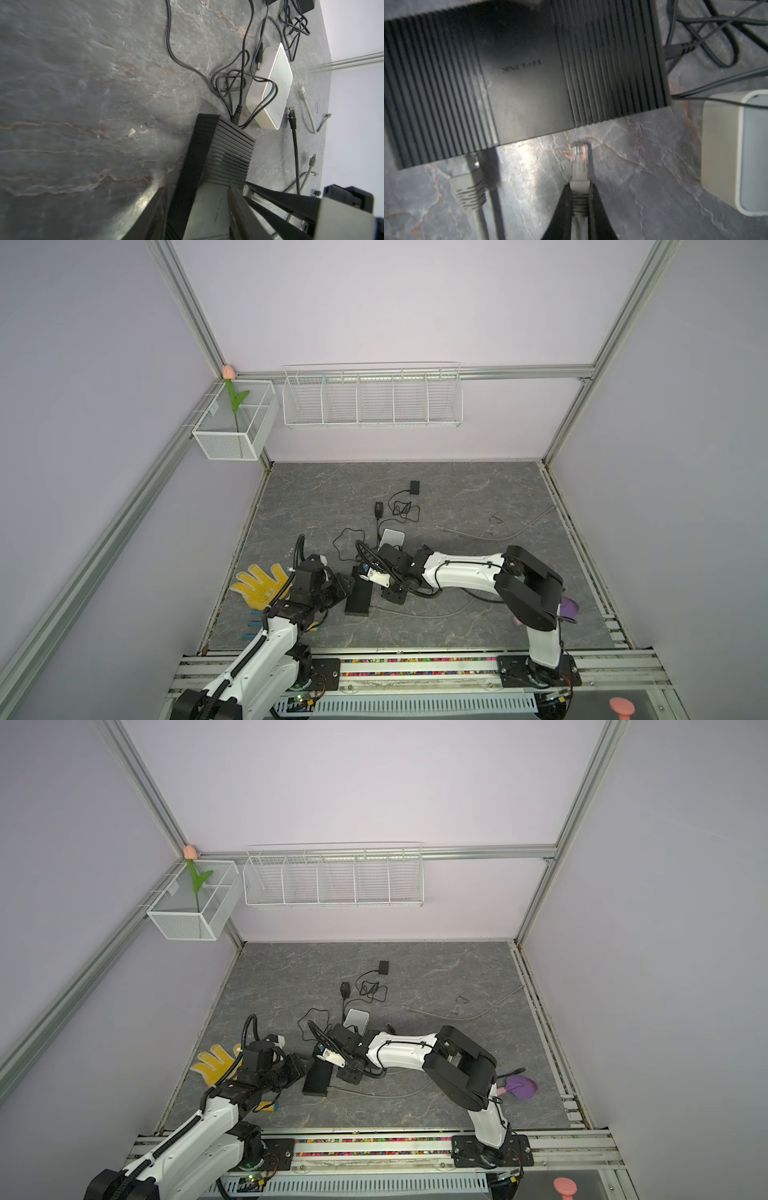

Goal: Insert the plug into the switch port

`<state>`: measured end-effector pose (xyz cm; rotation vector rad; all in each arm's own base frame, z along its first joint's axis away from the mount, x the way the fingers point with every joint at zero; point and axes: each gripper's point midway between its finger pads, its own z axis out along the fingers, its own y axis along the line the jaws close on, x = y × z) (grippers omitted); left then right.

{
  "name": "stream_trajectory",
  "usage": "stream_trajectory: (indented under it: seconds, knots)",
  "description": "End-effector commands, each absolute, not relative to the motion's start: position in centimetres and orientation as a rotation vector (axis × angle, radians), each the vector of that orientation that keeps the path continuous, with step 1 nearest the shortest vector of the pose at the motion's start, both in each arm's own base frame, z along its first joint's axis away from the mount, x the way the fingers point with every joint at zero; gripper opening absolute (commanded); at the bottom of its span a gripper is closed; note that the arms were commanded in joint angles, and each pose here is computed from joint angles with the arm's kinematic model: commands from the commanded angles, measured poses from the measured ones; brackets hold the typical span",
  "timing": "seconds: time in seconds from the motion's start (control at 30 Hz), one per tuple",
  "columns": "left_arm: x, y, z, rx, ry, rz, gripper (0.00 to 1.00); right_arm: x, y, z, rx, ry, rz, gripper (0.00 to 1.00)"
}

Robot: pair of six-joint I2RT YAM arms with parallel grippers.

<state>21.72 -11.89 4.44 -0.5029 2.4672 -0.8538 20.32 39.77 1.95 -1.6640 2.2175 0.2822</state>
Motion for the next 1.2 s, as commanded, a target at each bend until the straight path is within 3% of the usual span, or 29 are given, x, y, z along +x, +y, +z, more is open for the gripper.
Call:
stream_trajectory:
  seconds: [0.0, 0.4, 1.17]
  knots:
    - [22.0, -11.8, 4.4, -0.486, 2.447, -0.848, 0.46, 19.3, 38.3, 1.5, -1.685, 2.261, 0.240, 0.07]
    - [21.2, -12.0, 3.5, -0.487, 2.462, -0.878, 0.44, 18.5, 38.9, 4.2, -1.613, 2.214, 0.379, 0.06]
    - [21.6, -12.1, 3.5, -0.498, 2.451, -0.889, 0.42, 16.5, 41.8, 3.9, -1.623, 2.208, 0.573, 0.07]
